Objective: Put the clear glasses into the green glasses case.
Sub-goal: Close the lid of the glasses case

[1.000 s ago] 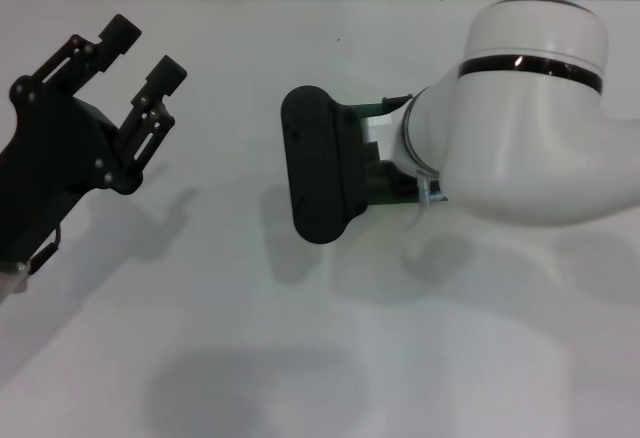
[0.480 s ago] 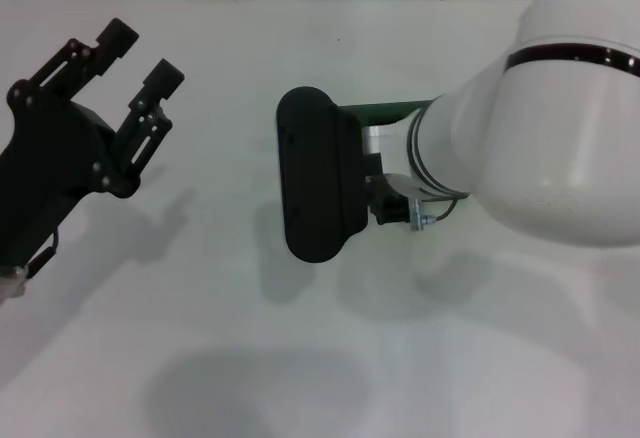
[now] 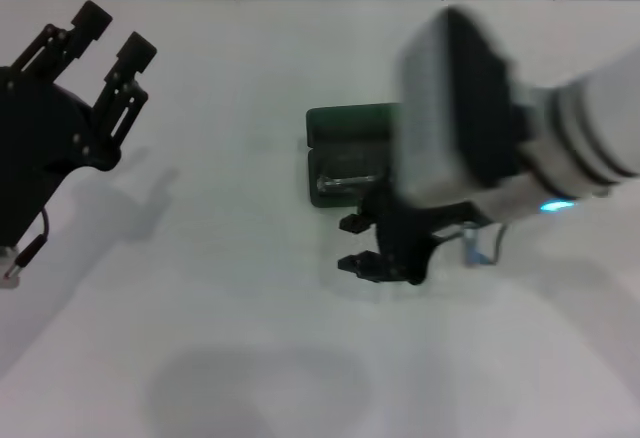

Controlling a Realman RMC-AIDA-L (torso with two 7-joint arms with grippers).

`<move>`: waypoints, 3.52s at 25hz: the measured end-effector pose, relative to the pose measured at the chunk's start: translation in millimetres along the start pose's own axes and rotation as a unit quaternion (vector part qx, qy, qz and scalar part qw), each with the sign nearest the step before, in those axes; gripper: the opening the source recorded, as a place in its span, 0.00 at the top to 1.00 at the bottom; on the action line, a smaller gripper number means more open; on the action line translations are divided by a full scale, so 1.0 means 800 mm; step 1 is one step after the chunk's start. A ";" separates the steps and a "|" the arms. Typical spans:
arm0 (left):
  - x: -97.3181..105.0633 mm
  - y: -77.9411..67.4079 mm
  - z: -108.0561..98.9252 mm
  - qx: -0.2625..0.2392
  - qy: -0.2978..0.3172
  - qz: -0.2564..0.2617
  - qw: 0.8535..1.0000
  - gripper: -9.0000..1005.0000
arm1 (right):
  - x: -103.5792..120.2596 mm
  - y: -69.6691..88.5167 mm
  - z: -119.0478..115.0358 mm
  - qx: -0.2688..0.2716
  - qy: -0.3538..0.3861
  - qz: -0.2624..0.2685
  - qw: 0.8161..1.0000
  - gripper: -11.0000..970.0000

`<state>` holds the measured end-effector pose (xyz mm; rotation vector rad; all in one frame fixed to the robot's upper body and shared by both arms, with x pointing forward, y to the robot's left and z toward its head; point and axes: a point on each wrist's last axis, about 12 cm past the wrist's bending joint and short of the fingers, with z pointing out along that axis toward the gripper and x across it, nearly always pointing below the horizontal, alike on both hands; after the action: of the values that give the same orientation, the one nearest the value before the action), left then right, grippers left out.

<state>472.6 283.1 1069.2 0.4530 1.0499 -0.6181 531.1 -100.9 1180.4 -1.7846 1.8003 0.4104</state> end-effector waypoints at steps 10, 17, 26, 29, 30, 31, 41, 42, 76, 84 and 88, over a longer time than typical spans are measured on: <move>0.016 0.001 0.017 -0.057 0.010 0.012 0.998 0.53 | 0.154 0.006 -0.034 0.018 -0.306 0.142 0.941 0.63; 0.033 -0.019 0.048 -0.108 0.004 0.059 0.992 0.53 | 0.239 0.018 -0.024 0.132 -0.435 0.212 0.865 0.59; 0.059 -0.016 0.080 -0.152 0.074 0.112 0.979 0.54 | 0.247 0.025 -0.015 0.176 -0.440 0.182 0.861 0.53; 0.064 -0.014 0.086 -0.147 0.088 0.071 0.983 0.54 | 0.245 0.032 -0.014 0.159 -0.434 0.153 0.873 0.50; 0.064 -0.013 0.090 -0.135 0.086 0.053 0.986 0.54 | 0.245 0.032 -0.014 0.159 -0.434 0.153 0.873 0.50; 0.064 -0.012 0.095 -0.119 0.085 0.032 0.989 0.54 | 0.247 0.037 -0.015 0.113 -0.414 0.134 0.893 0.49; 0.072 0.039 0.209 0.050 0.289 -0.139 0.946 0.53 | 0.262 0.054 -0.023 -0.026 -0.334 0.108 0.936 0.09; 0.074 0.036 0.220 0.055 0.301 -0.136 0.942 0.53 | 0.262 0.056 -0.023 -0.028 -0.333 0.107 0.936 0.09; 0.122 -0.049 0.171 0.120 0.325 -0.018 0.938 0.53 | 0.269 0.068 -0.027 -0.034 -0.334 0.108 0.936 0.09; 0.126 -0.060 0.159 0.160 0.338 0.001 0.927 0.53 | 0.268 0.066 -0.029 -0.027 -0.342 0.110 0.933 0.09; 0.130 -0.061 0.142 0.162 0.346 0.013 0.924 0.53 | 0.268 0.065 -0.030 -0.024 -0.345 0.112 0.932 0.09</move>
<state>551.5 150.3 1022.4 1.0223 1.6138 -0.6228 486.0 -285.3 1065.4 -1.2275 1.4756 1.0335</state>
